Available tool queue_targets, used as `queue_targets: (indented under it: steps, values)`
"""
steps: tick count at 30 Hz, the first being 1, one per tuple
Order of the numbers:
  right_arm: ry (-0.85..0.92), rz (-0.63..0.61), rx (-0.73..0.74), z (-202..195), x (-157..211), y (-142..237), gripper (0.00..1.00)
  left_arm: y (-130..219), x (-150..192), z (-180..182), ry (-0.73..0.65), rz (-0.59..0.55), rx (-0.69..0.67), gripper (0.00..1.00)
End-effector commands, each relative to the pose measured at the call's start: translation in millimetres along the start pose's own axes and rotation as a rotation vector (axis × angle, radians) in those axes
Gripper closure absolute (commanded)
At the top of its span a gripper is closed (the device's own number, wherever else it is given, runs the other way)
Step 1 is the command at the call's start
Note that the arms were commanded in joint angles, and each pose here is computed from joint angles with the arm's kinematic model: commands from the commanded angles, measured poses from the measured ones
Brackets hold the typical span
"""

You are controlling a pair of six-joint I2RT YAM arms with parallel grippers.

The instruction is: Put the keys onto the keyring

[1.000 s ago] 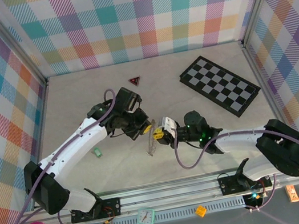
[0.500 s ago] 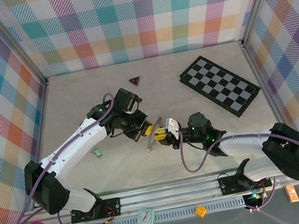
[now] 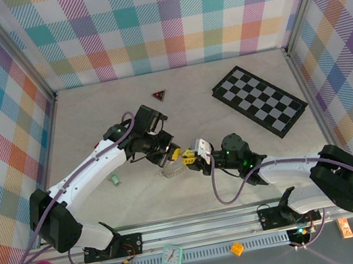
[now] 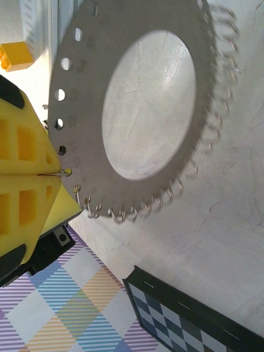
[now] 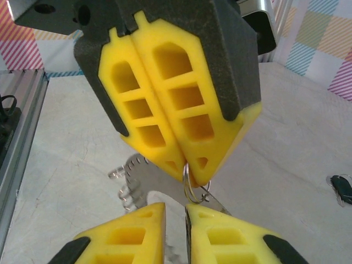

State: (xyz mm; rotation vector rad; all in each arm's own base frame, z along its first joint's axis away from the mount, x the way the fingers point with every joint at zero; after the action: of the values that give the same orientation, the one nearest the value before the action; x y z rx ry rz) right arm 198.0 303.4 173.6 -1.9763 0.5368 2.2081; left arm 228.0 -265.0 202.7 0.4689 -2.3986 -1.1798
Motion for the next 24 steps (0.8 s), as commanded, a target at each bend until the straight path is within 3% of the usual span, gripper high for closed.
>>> queue_targets:
  steps: [1, 10, 24]
  values:
    - [0.035, -0.025, 0.043, -6, -8, -2, 0.83, 9, 7, 2, 0.023, 0.035, 0.018, 1.00]
    - [0.022, 0.006, 0.072, -9, -1, -3, 0.79, 8, 6, 5, 0.039, 0.031, 0.016, 1.00]
    - [0.059, -0.062, 0.026, 1, -17, -9, 0.78, 7, 7, 4, 0.046, 0.039, 0.020, 1.00]
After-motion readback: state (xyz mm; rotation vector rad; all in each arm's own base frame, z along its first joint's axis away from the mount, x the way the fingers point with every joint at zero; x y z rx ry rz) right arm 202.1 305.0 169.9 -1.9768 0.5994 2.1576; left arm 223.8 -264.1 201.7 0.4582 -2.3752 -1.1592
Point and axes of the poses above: each hand's point on the last joint's axis, 136 mm out from that joint toward the fingers, its own y axis back along the fingers, its own z axis along the line the jaws close on, x = y × z, the point moved 2 cm from there along y, back along the fingers, and after that the axes turned 10 degrees about -y, right-handed, at the moved point
